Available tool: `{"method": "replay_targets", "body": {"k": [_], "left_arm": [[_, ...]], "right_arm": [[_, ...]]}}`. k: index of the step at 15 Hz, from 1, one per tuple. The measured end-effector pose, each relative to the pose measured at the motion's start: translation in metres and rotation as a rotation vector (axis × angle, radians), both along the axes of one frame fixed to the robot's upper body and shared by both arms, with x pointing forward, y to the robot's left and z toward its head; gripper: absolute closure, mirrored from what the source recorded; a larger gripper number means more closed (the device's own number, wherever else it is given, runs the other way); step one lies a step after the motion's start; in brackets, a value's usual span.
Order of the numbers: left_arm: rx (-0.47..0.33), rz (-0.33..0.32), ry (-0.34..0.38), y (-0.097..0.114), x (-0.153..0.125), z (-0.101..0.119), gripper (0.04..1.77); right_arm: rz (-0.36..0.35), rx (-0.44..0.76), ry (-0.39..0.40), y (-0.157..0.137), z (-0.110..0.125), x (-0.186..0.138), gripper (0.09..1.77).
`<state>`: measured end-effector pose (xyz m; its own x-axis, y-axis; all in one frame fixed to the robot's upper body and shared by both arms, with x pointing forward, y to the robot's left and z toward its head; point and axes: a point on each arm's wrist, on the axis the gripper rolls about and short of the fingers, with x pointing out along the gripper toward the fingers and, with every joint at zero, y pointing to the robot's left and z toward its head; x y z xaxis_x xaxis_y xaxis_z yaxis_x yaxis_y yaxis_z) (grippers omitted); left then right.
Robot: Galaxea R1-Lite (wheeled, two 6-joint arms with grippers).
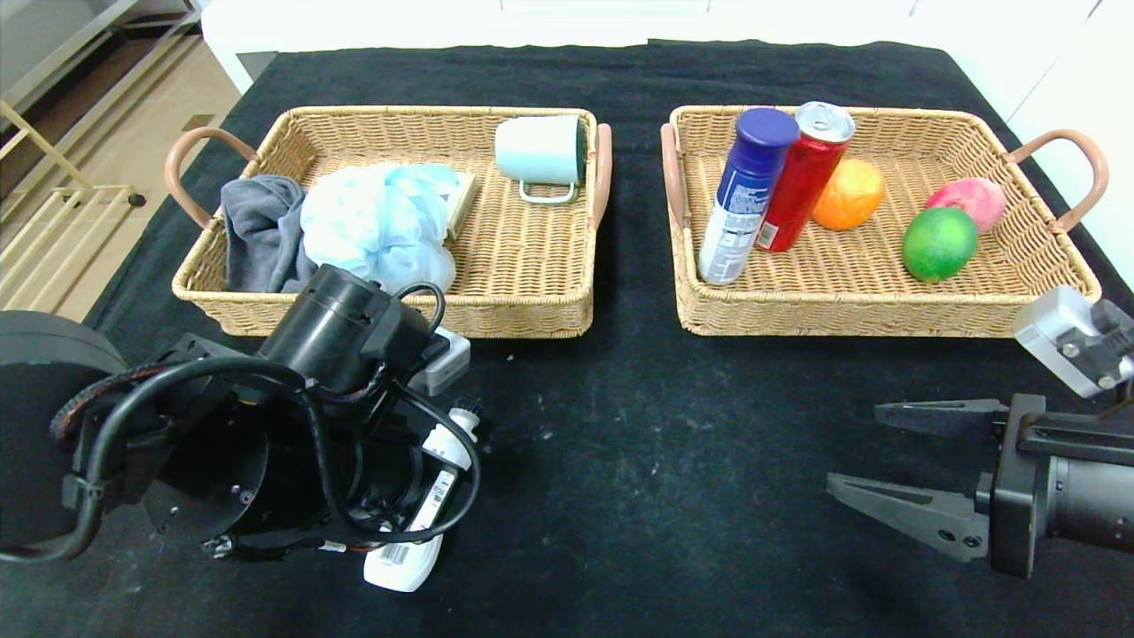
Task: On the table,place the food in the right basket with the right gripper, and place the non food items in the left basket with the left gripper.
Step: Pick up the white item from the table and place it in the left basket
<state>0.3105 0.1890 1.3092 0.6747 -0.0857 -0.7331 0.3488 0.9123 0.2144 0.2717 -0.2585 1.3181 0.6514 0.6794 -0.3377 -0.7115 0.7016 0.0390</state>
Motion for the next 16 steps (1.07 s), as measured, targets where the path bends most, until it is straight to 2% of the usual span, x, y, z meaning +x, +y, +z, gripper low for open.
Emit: {"method": "replay_targets", "body": {"k": [4,16], "left_arm": [[0.0,0.0,0.002,-0.0002,0.0002,-0.0004,1.12],[0.007,-0.006,0.014,-0.0038,0.001,-0.0047,1.14]], "right_arm": [[0.002,-0.001,0.001,0.0004,-0.0002,0.0001,0.15],[0.014,-0.005,0.01,0.0027,-0.0027,-0.0006,0.15]]}}
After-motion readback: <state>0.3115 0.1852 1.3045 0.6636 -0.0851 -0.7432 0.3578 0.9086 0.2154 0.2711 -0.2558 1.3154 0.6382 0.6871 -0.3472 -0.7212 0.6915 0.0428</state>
